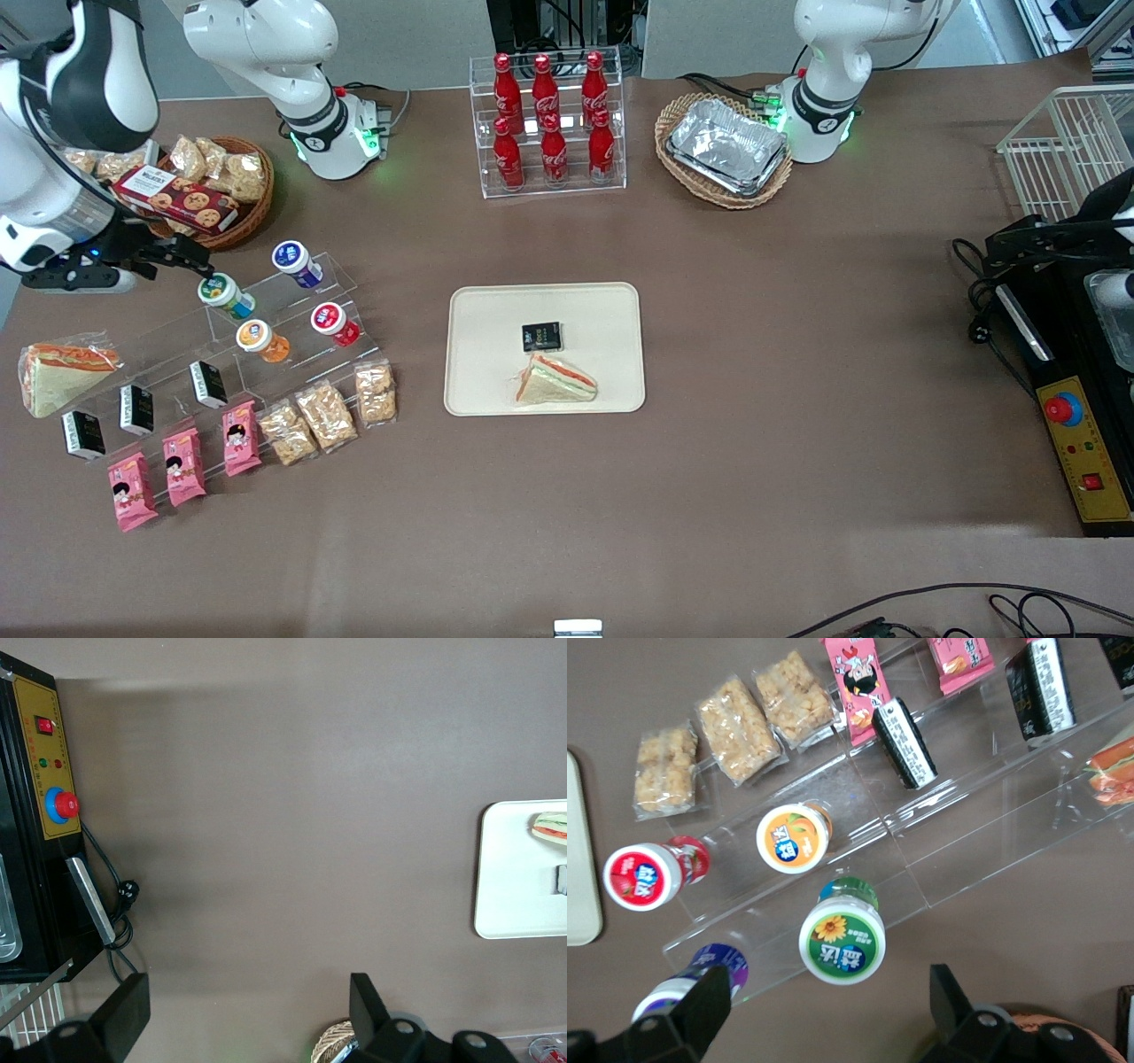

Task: Place green gum on tray
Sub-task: 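Move the right gripper down over the green-lidded cup on the stand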

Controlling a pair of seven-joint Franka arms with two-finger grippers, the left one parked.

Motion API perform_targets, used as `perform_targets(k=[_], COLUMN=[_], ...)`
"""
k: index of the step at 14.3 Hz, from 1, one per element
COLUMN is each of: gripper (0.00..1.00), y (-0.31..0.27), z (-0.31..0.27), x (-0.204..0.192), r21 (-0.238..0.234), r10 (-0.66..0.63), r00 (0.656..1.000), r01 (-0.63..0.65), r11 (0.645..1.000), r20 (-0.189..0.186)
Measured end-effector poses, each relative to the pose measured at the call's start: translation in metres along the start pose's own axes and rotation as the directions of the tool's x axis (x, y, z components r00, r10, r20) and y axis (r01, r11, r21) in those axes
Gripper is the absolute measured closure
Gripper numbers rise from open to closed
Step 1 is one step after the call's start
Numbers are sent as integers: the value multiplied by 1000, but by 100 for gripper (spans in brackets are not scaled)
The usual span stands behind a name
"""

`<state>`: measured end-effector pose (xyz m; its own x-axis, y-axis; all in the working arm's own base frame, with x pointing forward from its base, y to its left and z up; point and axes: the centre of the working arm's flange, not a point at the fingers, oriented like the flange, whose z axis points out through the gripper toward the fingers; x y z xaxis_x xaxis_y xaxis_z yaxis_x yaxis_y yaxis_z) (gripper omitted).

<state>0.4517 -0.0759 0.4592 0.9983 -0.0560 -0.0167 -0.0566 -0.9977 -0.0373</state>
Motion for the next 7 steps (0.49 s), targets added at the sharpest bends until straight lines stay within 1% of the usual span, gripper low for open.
perform_targets(k=[3,7], gripper=[0,0], y=[0,0], z=[26,47], x=[-6,-7], r21=[-1,-4], r10=[1,2], r00=[1000,1000], r01=[-1,-2], r11=[1000,1000], r20=[-14,-16])
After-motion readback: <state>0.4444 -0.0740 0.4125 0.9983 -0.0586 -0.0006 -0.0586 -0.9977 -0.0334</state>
